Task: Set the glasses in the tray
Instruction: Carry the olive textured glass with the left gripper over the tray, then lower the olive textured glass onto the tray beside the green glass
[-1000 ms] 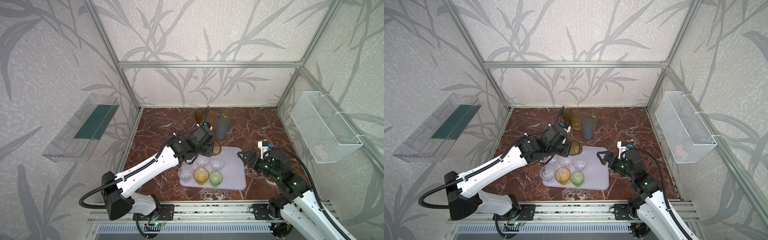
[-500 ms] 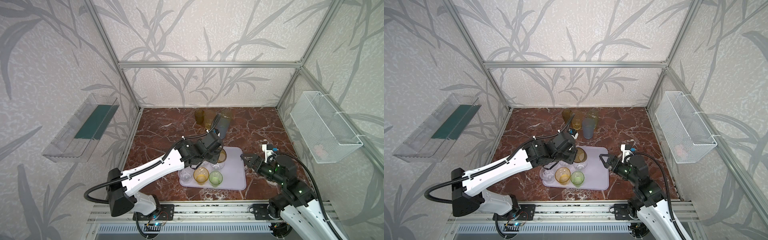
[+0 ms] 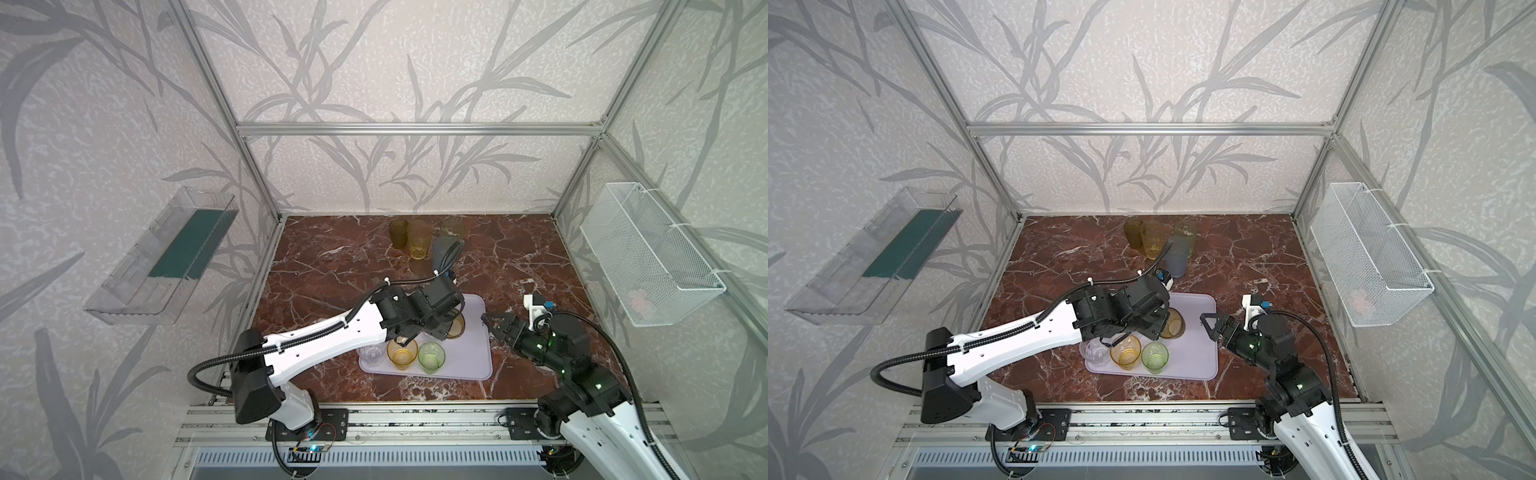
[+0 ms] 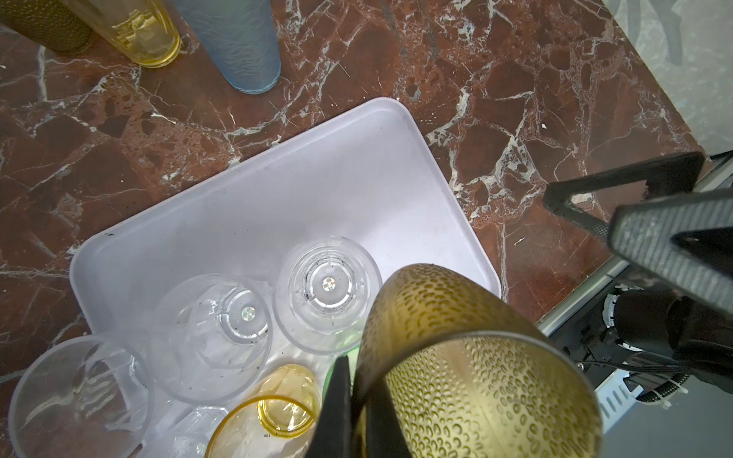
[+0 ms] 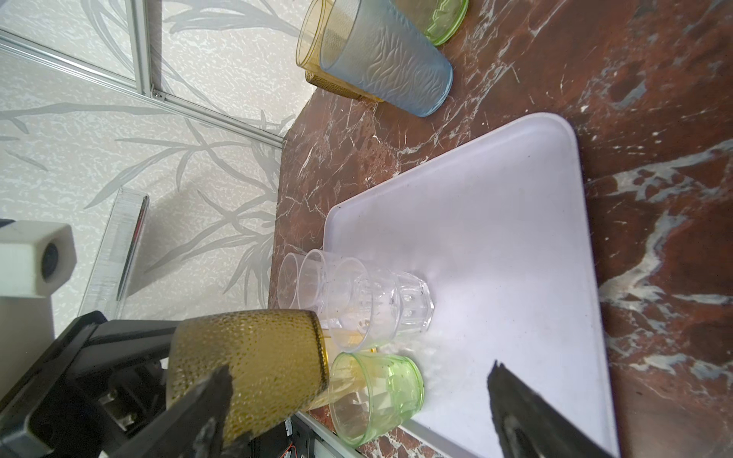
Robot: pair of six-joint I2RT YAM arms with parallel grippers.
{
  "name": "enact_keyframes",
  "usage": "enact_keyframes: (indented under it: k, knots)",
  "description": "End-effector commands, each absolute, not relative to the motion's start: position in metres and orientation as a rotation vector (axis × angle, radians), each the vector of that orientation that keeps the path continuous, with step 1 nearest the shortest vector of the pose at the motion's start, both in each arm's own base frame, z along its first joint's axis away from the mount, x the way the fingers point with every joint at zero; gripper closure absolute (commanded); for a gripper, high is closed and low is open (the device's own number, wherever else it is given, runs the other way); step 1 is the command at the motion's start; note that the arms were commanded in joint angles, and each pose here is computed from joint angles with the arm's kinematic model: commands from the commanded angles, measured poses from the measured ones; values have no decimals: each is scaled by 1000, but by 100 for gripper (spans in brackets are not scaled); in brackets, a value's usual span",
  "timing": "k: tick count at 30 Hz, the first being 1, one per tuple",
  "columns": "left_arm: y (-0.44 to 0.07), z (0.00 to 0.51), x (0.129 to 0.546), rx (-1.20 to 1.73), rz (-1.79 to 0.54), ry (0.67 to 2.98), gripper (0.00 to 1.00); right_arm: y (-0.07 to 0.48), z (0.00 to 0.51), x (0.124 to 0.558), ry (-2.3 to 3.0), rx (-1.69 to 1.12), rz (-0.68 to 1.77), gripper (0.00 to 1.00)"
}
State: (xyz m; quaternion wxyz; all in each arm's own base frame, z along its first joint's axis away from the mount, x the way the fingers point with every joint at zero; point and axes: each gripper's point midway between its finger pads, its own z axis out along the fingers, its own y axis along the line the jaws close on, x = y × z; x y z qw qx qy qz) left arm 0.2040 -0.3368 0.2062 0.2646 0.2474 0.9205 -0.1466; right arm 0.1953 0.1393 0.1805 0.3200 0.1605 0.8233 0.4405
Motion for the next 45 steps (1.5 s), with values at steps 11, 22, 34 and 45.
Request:
enact_keyframes:
  k: [11, 22, 34, 45]
  knots:
    - [-357, 204, 194, 729, -405, 2479, 100, 131, 171, 190, 2163, 477, 1138, 1]
    - [-367, 179, 182, 796, -373, 2523, 100, 129, 167, 189, 2163, 492, 1133, 1]
    - [-371, 155, 176, 826, -328, 2574, 100, 122, 164, 184, 2174, 497, 1084, 1]
    - [-373, 133, 171, 862, -282, 2615, 100, 118, 154, 182, 2204, 526, 1057, 1]
